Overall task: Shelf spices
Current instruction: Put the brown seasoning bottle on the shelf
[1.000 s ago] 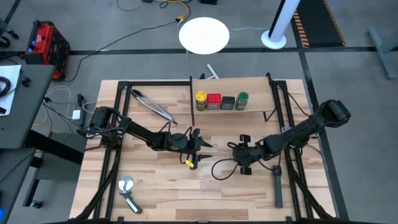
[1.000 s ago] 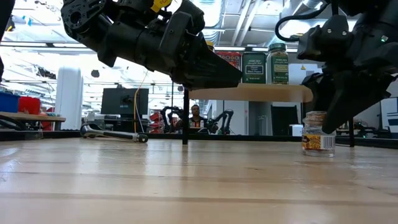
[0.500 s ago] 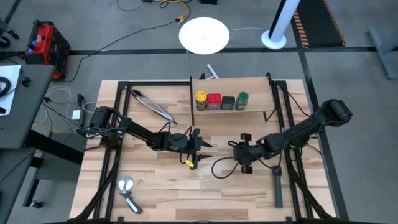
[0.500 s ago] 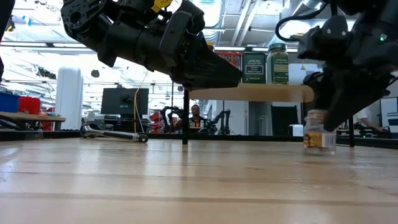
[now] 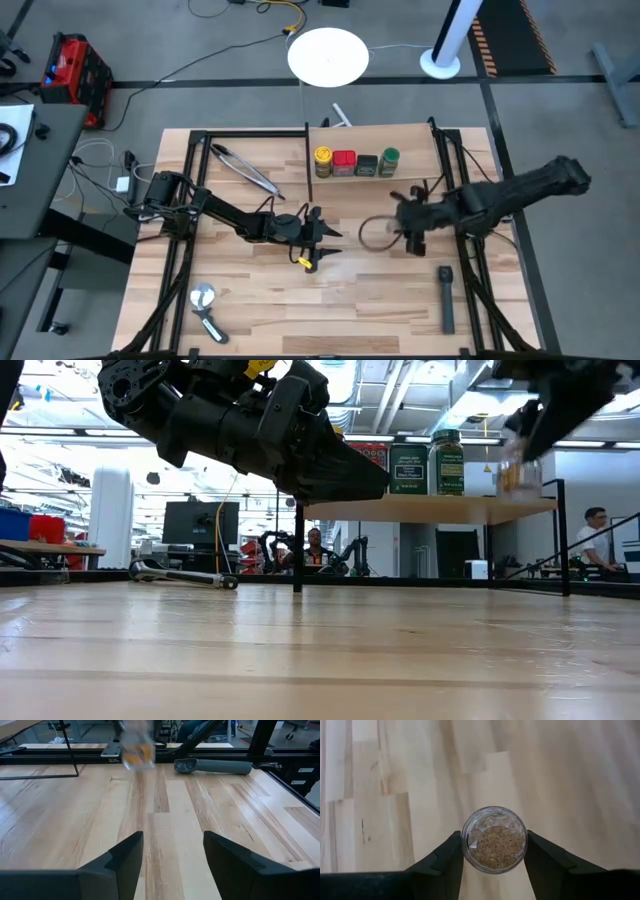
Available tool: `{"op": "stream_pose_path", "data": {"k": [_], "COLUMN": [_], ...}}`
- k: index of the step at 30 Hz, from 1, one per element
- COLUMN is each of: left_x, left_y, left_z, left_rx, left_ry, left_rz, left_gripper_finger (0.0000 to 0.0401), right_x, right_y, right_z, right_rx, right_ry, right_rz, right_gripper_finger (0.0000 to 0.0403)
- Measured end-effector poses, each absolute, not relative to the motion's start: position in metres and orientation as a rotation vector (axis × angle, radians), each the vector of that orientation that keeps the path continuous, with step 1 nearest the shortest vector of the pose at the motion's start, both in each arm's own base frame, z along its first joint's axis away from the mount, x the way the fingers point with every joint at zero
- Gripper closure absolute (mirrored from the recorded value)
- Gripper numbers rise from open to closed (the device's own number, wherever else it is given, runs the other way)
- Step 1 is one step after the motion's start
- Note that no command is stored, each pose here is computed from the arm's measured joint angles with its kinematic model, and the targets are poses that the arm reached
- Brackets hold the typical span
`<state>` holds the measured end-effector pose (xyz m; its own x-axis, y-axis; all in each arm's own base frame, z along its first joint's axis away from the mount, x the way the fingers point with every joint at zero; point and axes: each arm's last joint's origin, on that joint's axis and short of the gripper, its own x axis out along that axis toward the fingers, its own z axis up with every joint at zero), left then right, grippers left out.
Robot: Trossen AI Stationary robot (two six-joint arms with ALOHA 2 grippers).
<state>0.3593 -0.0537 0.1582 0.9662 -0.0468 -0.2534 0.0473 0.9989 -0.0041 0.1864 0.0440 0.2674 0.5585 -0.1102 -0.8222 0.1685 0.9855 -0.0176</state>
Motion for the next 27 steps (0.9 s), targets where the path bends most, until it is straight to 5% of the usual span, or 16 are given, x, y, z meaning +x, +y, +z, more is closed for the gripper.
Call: {"op": "stream_pose_path", "data": {"k": [11, 27], "left_x": [0.359, 0.359], "left_y": [-0.054, -0.054], "left_z": [0.158, 0.158], "left_rx": [-0.003, -0.016], "left_ry": [0.255, 0.257], "left_rz": [-0.047, -0.046], "left_gripper_finger": [0.0200, 0.0200], "right_x": [0.160, 0.148], "right_y": [-0.007, -0.065], "right_z": [0.324, 0.329], "right_rx": [0.054, 0.096], "right_ry": [0.961, 0.982], "right_rz": [-0.338, -0.429], "right_gripper_finger": [0.0225, 0.0225]}}
